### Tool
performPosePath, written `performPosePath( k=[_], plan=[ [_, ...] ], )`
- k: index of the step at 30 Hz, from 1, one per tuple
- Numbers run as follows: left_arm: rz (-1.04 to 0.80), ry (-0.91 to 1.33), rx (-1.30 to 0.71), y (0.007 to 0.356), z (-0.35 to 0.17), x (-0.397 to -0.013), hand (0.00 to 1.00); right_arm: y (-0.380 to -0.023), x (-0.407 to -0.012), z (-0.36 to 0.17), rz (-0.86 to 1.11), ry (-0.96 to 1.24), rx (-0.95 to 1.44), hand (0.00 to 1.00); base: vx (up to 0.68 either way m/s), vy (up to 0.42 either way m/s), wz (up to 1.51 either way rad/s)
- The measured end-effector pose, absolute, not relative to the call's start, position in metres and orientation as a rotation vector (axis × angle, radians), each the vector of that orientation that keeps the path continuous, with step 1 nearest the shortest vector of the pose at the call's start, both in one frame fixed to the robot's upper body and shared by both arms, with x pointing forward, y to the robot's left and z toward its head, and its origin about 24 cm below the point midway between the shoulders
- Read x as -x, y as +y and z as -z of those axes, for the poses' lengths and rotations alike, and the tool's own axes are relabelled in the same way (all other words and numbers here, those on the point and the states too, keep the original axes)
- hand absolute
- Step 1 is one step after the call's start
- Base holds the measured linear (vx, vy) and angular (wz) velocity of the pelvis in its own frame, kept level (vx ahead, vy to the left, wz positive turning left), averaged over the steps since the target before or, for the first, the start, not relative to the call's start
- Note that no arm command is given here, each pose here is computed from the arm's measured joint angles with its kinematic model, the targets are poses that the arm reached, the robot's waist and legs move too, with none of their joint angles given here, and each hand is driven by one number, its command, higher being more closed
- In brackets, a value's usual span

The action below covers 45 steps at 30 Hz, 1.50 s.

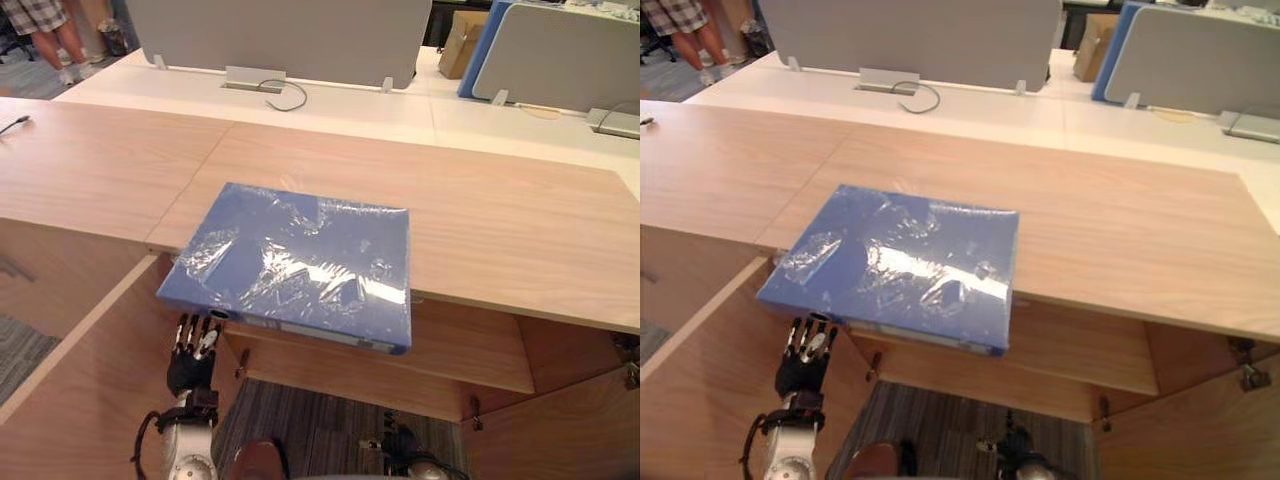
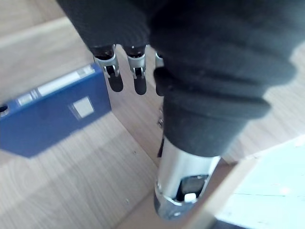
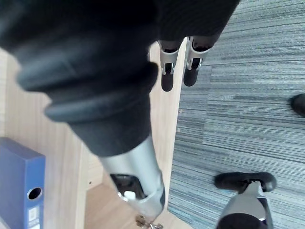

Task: Walk over to the cabinet, pick up the folder, carry it to the office cabinet, place the folder inside the office cabinet, then close the office cabinet door

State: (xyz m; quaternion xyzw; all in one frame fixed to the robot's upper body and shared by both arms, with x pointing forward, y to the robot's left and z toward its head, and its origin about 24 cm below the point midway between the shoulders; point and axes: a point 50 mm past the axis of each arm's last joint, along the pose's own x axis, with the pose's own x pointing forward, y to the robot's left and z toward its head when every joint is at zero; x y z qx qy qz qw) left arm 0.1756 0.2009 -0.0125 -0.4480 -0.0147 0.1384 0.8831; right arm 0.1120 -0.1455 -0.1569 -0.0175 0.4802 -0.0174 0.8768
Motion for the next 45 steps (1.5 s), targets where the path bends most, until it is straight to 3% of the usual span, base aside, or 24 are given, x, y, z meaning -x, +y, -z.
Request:
performPosePath(
  k=[5,16,32,35,38,42,45],
  plan=[
    [-0.2,-0.092,1.027,0.176,-0.01,-0.172,0.0,-0.157,-0.105,0.159,0.037,1.024,0.083,0.0,-0.04,-0.081,0.24],
    [-0.173,-0.122,0.872,0.177,-0.025,-0.161,0.0,-0.154,-0.1,0.162,0.024,1.057,0.095,0.0,-0.02,-0.019,0.36],
    [-0.374,-0.015,0.844,0.195,-0.005,-0.14,0.0,-0.131,-0.104,0.162,-0.032,1.075,0.105,0.0,-0.03,-0.027,0.25],
    [-0.406,-0.176,0.804,0.207,-0.04,-0.143,0.0,-0.129,-0.106,0.162,-0.032,1.073,0.1,0.0,-0.05,-0.022,0.26],
    [-0.451,-0.441,0.614,0.217,-0.098,-0.141,0.0,-0.127,-0.107,0.162,-0.028,1.073,0.095,0.0,-0.05,-0.004,0.13],
    [-0.471,-0.762,0.363,0.208,-0.163,-0.134,0.0,-0.124,-0.109,0.162,-0.013,1.075,0.084,0.0,-0.06,-0.008,0.17],
    [-0.519,-0.871,0.284,0.205,-0.182,-0.129,0.0,-0.124,-0.113,0.161,-0.005,1.064,0.088,0.0,-0.03,-0.021,0.09]
  ],
)
